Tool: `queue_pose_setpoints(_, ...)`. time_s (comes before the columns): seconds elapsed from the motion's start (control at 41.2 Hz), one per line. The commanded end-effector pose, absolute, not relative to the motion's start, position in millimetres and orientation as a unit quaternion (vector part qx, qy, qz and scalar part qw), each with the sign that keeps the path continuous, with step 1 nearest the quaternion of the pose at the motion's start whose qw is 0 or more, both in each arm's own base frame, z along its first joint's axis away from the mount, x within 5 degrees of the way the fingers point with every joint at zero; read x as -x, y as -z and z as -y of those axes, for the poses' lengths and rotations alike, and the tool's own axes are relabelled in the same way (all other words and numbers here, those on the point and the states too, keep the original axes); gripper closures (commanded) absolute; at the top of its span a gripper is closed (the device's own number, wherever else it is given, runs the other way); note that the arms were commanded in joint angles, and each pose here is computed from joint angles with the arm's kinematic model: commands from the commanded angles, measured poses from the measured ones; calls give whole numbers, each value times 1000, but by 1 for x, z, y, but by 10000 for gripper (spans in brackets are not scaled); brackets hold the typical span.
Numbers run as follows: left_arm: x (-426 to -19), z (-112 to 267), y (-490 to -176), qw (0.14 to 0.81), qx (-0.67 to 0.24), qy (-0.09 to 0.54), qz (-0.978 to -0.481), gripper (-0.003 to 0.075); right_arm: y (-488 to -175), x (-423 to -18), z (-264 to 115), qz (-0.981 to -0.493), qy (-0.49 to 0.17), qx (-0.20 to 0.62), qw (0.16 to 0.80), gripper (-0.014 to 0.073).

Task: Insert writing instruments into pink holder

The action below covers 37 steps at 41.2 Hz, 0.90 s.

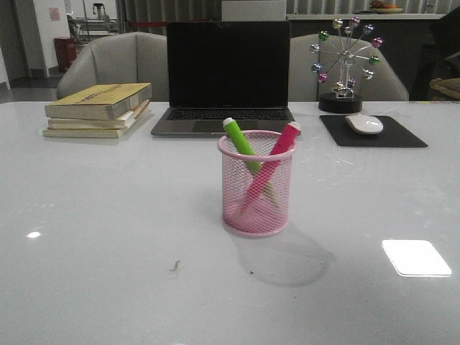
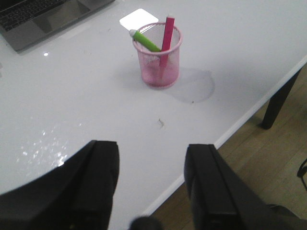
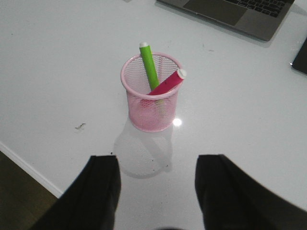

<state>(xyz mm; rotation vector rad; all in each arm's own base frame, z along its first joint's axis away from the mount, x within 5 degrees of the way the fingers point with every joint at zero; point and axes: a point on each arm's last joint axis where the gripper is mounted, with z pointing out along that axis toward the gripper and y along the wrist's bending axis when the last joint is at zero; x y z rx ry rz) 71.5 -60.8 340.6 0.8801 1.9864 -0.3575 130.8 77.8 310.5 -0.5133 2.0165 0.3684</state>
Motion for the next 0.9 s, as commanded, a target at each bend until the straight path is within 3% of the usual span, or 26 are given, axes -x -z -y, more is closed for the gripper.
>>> queue_pose_setpoints(0.0, -63, 54, -342, 484, -338, 155, -792, 328, -328, -133, -77, -801, -155, 208, 540, 130)
queue_pose_setpoints(0.17, -65, 43, -329, 467, -250, 142, -836, 328, -328, -133, -77, -801, -155, 208, 540, 130)
queue_pose_setpoints(0.291, -66, 43, -325, 464, -243, 142, -840, 348, -327, -133, -77, -803, -154, 208, 537, 152)
queue_pose_setpoints(0.364, -66, 43, -325, 463, -241, 142, -841, 414, -327, -133, -77, -805, -154, 209, 534, 258)
queue_pose_setpoints(0.461, -66, 44, -325, 464, -240, 145, -840, 542, -326, -132, -77, -807, -153, 210, 530, 474)
queue_pose_setpoints(0.534, -66, 44, -325, 463, -240, 146, -841, 612, -326, -132, -77, -808, -153, 210, 529, 550)
queue_pose_setpoints(0.874, -66, 44, -325, 463, -240, 146, -841, 629, -326, -132, -77, -808, -153, 210, 529, 540)
